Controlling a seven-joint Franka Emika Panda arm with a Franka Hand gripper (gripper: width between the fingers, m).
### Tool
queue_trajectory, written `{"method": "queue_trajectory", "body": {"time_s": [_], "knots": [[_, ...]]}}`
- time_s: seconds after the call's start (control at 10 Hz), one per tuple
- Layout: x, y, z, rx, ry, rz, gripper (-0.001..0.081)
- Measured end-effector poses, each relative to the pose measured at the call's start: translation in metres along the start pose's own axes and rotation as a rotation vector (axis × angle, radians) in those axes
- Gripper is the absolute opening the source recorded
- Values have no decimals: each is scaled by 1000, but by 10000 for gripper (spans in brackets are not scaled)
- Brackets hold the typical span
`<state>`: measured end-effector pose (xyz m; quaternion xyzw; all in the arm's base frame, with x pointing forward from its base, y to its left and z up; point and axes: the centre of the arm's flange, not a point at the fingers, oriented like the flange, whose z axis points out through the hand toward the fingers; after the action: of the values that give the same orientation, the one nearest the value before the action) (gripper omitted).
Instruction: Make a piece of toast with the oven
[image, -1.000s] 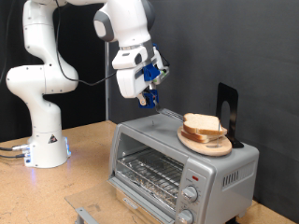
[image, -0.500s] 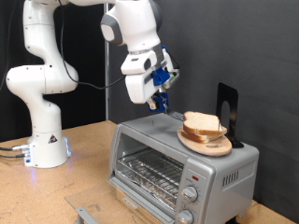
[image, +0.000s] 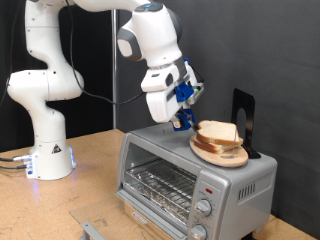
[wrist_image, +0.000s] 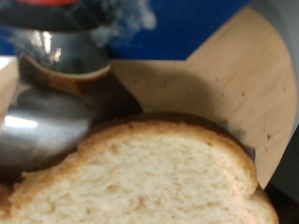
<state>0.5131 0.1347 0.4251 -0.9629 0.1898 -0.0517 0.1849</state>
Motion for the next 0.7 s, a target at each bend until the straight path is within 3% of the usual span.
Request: {"method": "queue_trajectory", "body": {"time_s": [0.4, 0.7], "knots": [[-2, 3, 6, 65, 2, -34, 466], [-9, 13, -4, 112, 6, -37, 466]]}}
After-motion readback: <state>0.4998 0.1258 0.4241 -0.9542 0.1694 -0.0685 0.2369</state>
